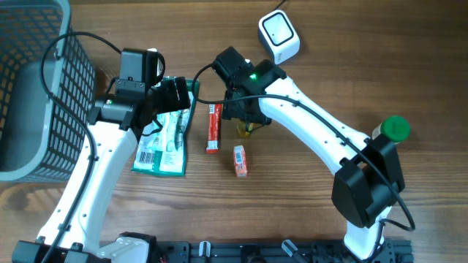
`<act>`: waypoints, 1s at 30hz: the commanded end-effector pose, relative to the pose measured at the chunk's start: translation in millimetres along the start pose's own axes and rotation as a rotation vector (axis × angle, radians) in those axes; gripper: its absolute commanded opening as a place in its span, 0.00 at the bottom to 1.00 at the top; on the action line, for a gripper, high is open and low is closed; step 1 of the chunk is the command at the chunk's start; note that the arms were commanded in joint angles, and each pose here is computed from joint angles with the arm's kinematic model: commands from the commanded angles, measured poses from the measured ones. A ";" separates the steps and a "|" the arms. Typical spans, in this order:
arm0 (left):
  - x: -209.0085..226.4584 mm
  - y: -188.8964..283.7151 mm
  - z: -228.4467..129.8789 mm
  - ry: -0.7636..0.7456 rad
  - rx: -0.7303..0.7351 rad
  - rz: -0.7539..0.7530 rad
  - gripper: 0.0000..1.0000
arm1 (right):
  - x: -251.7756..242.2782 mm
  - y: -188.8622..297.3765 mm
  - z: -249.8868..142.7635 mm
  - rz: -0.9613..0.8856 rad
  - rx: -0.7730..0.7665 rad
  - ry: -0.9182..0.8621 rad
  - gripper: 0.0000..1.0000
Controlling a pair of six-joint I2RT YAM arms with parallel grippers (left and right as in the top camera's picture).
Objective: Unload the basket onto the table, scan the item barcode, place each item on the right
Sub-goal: 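Lower the right gripper around the yellow oil bottle and close on it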
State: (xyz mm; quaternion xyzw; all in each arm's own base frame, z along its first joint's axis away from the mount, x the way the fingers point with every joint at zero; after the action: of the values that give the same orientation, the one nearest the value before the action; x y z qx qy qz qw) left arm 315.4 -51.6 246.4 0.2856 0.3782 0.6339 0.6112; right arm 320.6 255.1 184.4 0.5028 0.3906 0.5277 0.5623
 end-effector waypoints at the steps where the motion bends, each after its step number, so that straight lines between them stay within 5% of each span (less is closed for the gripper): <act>1: 1.2 -0.1 1.6 0.005 -0.002 -0.005 1.00 | -4.0 -12.8 -1.9 -0.048 0.011 -0.043 0.70; 30: 1.2 -0.1 1.5 0.005 -0.002 -0.005 1.00 | -3.1 -21.5 -2.2 -0.033 -0.001 -0.070 0.57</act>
State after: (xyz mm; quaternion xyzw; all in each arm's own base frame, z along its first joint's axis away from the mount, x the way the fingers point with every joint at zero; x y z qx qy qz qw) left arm 315.5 -51.6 246.5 0.2855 0.3781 0.6340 0.6112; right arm 319.2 253.7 171.8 0.5166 0.3783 0.5098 0.5746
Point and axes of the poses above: each gripper's point midway between its finger pads, its own y axis back along the fingers, its own x axis along the line the jaws close on, z = x × y, the point moved 8 cm from there along y, back along the fingers, and after that the axes turned 2 degrees about -y, right-handed, at the moved point
